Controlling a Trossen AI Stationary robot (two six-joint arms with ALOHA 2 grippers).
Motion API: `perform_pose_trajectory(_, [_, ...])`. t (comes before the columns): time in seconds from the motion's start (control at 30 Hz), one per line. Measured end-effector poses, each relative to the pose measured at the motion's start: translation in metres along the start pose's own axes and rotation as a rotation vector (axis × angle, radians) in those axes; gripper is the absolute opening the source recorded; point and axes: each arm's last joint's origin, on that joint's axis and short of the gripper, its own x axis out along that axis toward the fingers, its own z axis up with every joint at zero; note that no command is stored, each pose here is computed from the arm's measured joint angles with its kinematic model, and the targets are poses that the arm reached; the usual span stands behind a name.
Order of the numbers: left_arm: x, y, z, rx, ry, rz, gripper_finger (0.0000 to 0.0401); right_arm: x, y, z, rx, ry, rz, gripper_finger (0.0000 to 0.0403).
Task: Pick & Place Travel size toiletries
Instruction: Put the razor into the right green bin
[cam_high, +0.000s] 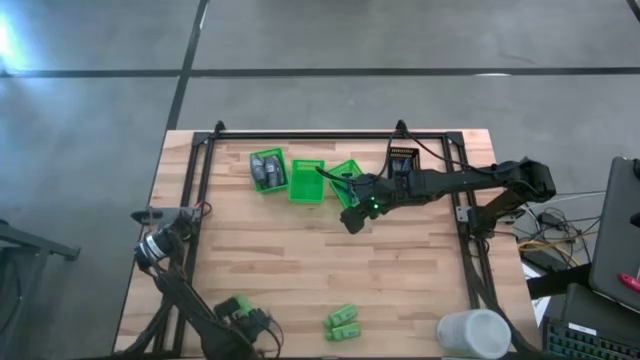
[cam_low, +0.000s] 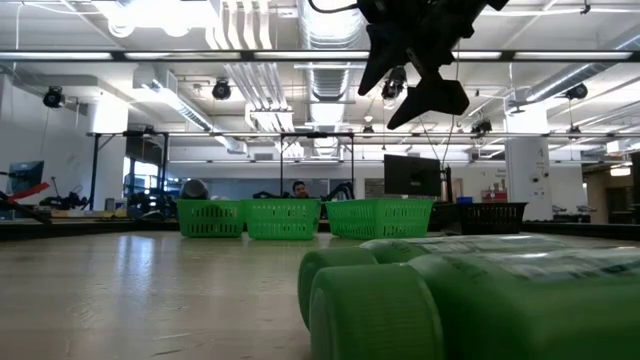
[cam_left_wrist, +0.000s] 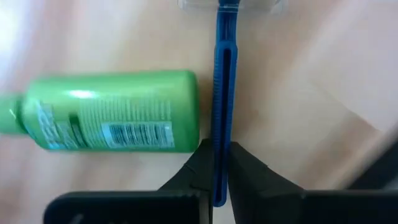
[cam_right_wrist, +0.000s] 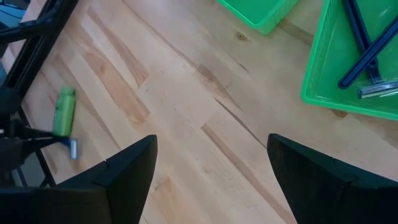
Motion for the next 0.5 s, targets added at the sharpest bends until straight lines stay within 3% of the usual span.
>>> perform_pose_trajectory(0.2, [-0.008,0.030,0.013,0.025,-0.045,-0.014,0.0024,-0.003,0.002,-0.001,-0.019,-0.008,0.016,0.0318])
perform_pose_trajectory(0.33, [-0.020,0.053,0.022,0.014,-0.090,-0.177,0.0025,-0.010,0.005,-0.002,-0.031,-0.017,0.036,0.0326])
perform_pose_trajectory(0.5, [-0.044,0.092,0.036,-0.104,-0.308,-0.390,0.0027,-0.022,0.008,-0.002,-0.040,-0.043,0.075,0.0335])
